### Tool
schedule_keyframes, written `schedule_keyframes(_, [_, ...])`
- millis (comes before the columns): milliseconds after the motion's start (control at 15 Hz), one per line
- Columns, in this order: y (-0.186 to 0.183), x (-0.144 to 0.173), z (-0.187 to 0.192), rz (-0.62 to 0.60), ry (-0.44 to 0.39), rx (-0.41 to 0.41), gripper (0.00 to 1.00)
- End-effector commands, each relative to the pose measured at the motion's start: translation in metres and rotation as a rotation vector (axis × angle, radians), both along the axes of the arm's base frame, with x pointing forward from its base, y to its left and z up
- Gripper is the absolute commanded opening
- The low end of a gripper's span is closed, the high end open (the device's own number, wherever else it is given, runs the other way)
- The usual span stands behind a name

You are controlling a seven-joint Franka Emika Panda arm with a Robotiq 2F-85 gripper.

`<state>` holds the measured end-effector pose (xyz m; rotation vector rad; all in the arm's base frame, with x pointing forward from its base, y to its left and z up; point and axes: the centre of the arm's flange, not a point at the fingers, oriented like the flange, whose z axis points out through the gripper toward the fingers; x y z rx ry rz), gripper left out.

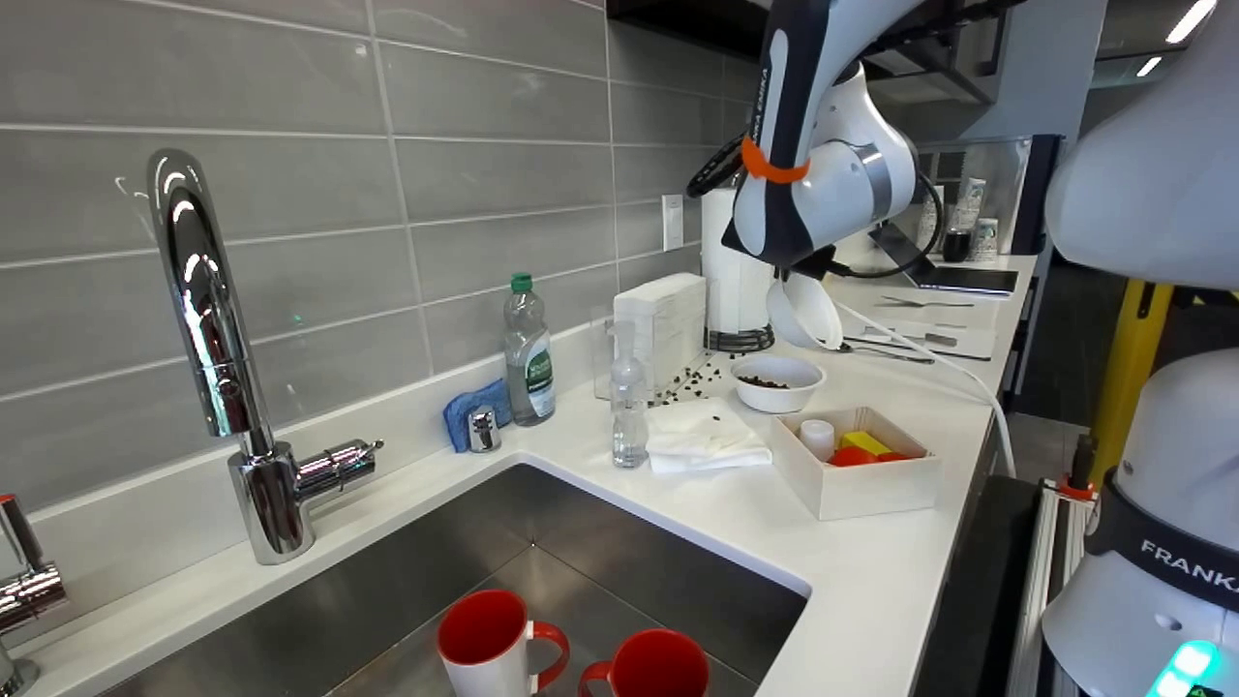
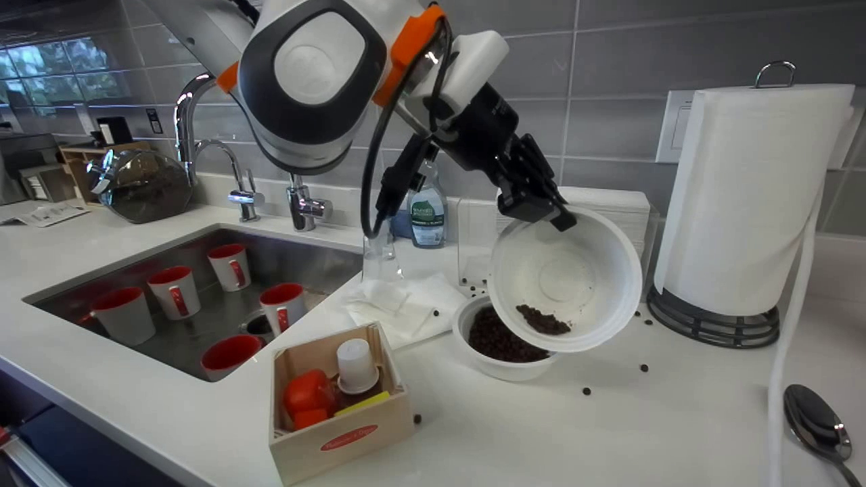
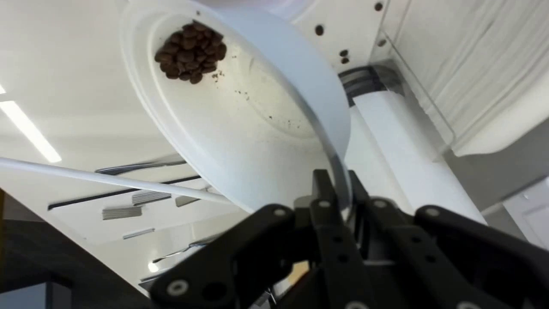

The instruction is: Pour the coffee beans from the bowl on the right and into the bowl on the left.

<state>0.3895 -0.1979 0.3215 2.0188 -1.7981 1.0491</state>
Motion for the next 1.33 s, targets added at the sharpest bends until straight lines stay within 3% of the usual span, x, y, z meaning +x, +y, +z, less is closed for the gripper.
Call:
schedule_keyframes(0, [-0.011, 0.018, 0.014, -0.031, 0.121, 0.019, 0.01])
schedule_keyframes(333, [-0.042, 0.05, 0.032, -0.088, 0.217, 0.045, 0.01])
schedule_keyframes(667, [-0.074, 0.085, 0.034, -0.051, 0.323, 0.049, 0.01])
schedule_keyframes(1267, [-0.126, 0.096, -0.03, -0.059, 0.485, 0.092, 0.01])
